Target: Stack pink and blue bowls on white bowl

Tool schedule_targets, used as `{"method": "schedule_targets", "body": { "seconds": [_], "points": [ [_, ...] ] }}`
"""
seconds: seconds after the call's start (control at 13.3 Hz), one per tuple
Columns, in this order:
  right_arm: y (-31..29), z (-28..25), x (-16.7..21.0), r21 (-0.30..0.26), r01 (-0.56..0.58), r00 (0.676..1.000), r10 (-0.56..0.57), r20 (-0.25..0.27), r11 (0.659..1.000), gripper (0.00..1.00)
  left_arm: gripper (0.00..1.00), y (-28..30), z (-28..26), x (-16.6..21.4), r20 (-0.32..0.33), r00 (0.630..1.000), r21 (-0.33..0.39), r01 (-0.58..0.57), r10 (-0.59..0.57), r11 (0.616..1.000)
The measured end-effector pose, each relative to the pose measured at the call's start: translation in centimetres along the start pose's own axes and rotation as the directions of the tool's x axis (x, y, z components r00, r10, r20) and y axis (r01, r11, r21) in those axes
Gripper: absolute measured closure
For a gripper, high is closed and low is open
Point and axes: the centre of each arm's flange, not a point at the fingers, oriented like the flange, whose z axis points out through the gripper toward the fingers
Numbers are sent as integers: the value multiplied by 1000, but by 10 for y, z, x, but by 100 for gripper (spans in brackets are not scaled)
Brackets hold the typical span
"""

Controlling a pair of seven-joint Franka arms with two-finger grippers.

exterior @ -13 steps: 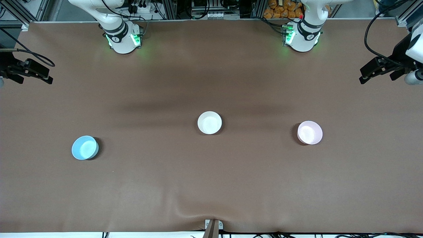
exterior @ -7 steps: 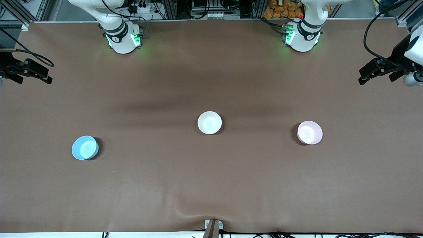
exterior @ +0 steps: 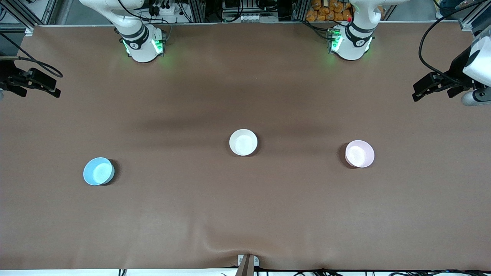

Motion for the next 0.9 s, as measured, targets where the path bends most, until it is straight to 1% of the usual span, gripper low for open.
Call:
{"method": "schedule_targets", "body": {
  "seconds": [0.9],
  "points": [
    [1, 1, -1, 0, -3, 1000, 3, 6, 1000, 0, 0, 6, 8, 3, 16, 1000, 1, -11, 11, 1000]
  ]
}}
